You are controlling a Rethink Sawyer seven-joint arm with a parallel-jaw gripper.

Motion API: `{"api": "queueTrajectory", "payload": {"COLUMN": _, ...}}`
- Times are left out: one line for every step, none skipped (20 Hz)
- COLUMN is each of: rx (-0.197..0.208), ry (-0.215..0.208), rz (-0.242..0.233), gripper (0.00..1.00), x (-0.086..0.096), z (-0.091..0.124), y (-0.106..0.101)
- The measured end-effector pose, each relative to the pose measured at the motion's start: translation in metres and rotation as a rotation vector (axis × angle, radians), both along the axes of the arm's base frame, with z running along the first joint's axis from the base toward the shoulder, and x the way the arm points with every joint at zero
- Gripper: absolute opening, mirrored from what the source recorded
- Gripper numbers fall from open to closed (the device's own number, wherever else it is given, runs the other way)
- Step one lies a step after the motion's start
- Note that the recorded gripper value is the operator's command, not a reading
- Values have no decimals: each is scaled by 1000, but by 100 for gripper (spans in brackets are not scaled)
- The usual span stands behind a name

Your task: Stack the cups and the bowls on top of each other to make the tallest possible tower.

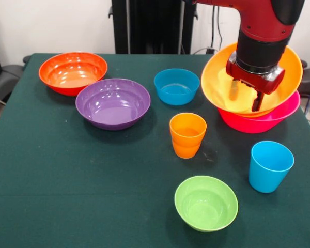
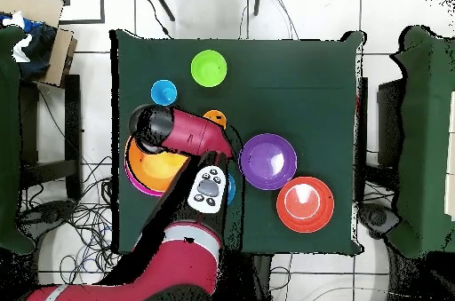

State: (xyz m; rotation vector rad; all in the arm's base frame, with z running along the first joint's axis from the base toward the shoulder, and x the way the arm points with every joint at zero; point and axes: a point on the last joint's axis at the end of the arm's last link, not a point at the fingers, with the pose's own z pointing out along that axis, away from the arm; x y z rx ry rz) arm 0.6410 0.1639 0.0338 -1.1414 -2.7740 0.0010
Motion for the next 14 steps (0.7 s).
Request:
{"api": "queueTrajectory", "payload": {"rx": -2, "ry": 0, "rz": -1, "gripper": 100, "x": 0, "z": 0, "y": -1}}
{"api": "queueTrajectory", "payload": {"rx": -5, "ry": -1, "rz": -2, "gripper": 100, "x": 0, "z": 0, "y": -3}}
{"api": "queueTrajectory", "payload": {"rx": -10, "ry": -2, "rz": -5, "gripper": 100, "x": 1, "z": 1, "y": -6}}
{"api": "queueTrajectory", "payload": {"rx": -12, "ry": -2, "rz": -5, "gripper": 100, "x": 1, "z": 1, "y": -7}}
{"api": "queueTrajectory", "payload": {"rx": -13, "ry": -2, "rz": -6, "gripper": 100, "x": 1, "z": 1, "y": -7}}
{"api": "queueTrajectory", "payload": {"rx": -14, "ry": -2, "rz": -6, "gripper": 100, "x": 1, "z": 1, "y": -7}}
{"api": "queueTrajectory", "payload": {"rx": -15, "ry": -2, "rz": -7, "gripper": 100, "x": 1, "z": 1, "y": -8}}
{"api": "queueTrajectory", "payload": {"rx": -16, "ry": -2, "rz": -7, "gripper": 100, "x": 1, "z": 2, "y": -9}}
{"api": "queueTrajectory", "payload": {"rx": -17, "ry": -2, "rz": -7, "gripper": 100, "x": 1, "z": 2, "y": -9}}
{"api": "queueTrajectory", "payload": {"rx": -17, "ry": -2, "rz": -7, "gripper": 100, "x": 1, "z": 2, "y": -9}}
{"api": "queueTrajectory", "payload": {"rx": -17, "ry": -2, "rz": -7, "gripper": 100, "x": 1, "z": 2, "y": -9}}
{"api": "queueTrajectory", "payload": {"rx": -17, "ry": -2, "rz": -7, "gripper": 100, "x": 1, "z": 2, "y": -9}}
{"api": "queueTrajectory", "payload": {"rx": -17, "ry": -2, "rz": -8, "gripper": 100, "x": 1, "z": 2, "y": -9}}
{"api": "queueTrajectory", "payload": {"rx": -17, "ry": -2, "rz": -8, "gripper": 100, "x": 1, "z": 2, "y": -9}}
